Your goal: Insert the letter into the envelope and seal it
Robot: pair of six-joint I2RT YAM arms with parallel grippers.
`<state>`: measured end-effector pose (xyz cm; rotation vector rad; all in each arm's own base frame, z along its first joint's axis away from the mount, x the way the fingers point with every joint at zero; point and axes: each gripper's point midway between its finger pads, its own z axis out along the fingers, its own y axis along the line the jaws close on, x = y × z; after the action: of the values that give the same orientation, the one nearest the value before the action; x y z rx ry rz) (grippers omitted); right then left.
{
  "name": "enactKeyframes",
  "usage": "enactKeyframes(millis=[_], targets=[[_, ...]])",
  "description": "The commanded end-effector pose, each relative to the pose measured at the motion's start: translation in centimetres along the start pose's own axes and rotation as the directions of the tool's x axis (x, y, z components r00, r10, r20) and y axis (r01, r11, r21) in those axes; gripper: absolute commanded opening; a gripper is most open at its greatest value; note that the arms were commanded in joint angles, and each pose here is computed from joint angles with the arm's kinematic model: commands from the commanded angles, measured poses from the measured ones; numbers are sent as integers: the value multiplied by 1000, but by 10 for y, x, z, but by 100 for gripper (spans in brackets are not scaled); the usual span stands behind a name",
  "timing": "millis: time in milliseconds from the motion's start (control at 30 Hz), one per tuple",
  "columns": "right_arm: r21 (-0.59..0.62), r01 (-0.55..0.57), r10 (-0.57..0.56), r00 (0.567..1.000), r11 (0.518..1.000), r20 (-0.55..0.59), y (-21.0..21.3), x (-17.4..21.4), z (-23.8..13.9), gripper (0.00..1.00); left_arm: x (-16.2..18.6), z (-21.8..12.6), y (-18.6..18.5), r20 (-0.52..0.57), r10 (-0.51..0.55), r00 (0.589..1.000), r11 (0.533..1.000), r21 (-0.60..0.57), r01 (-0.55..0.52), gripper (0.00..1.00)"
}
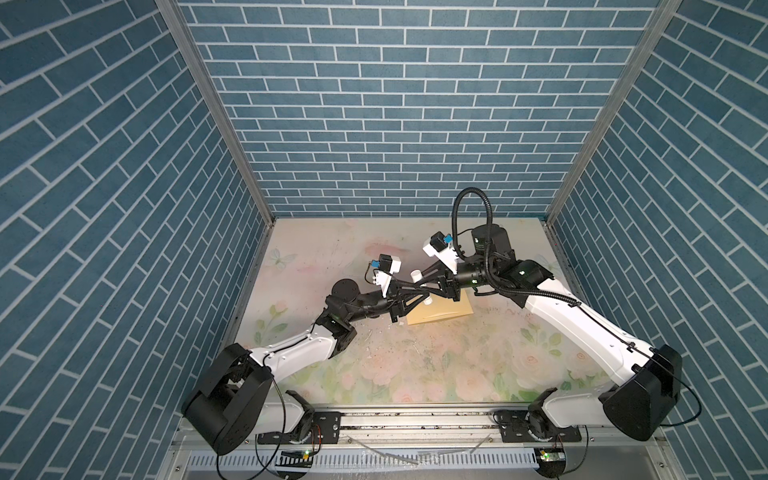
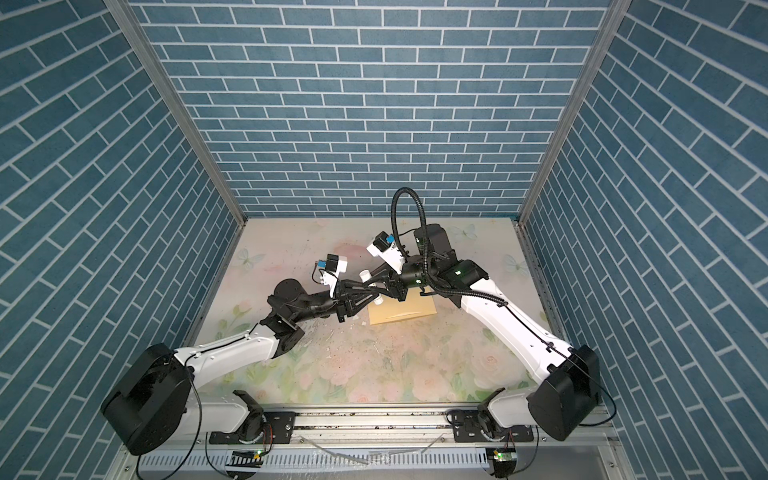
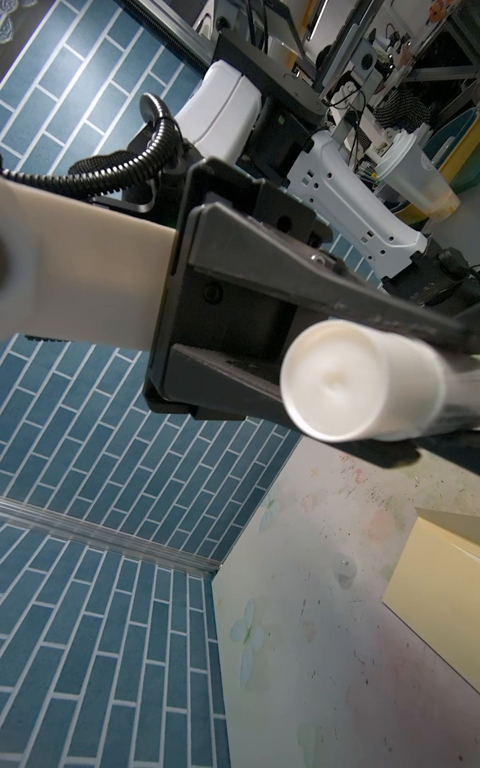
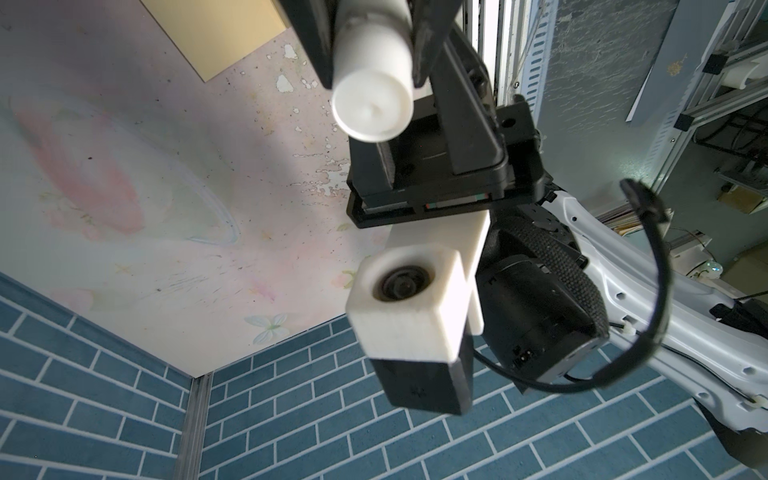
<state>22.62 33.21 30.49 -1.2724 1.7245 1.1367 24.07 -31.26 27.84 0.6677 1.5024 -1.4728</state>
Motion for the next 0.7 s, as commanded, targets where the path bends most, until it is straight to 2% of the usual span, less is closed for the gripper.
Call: enactKeyframes(millis=[0,167,300,467,567,667], targets=[[105,132,-138,989,986,55,-4,-21,-12,26,-22,-2,6,100,-3,995,999,-50,8,0],[216,156,-181,979,964,99,-10,-26,-26,44,-27,-9,21,159,-9,987,989,-144,32,0],[294,156,-201,970,943,133,-15,-23,-36,55,-35,-14,31,210,-22,978,977,-204,65,0],[380,139,-226,954,914,197,-26,-16,-41,74,-45,-25,50,282,-60,958,938,-313,151,0],[447,130,-266,929,885,257,-38,-11,-40,77,-48,-31,58,326,-100,940,909,-354,220,0],[498,147,-337,886,855,318,-44,-8,-36,72,-51,-36,64,369,-142,918,881,-376,287,0]])
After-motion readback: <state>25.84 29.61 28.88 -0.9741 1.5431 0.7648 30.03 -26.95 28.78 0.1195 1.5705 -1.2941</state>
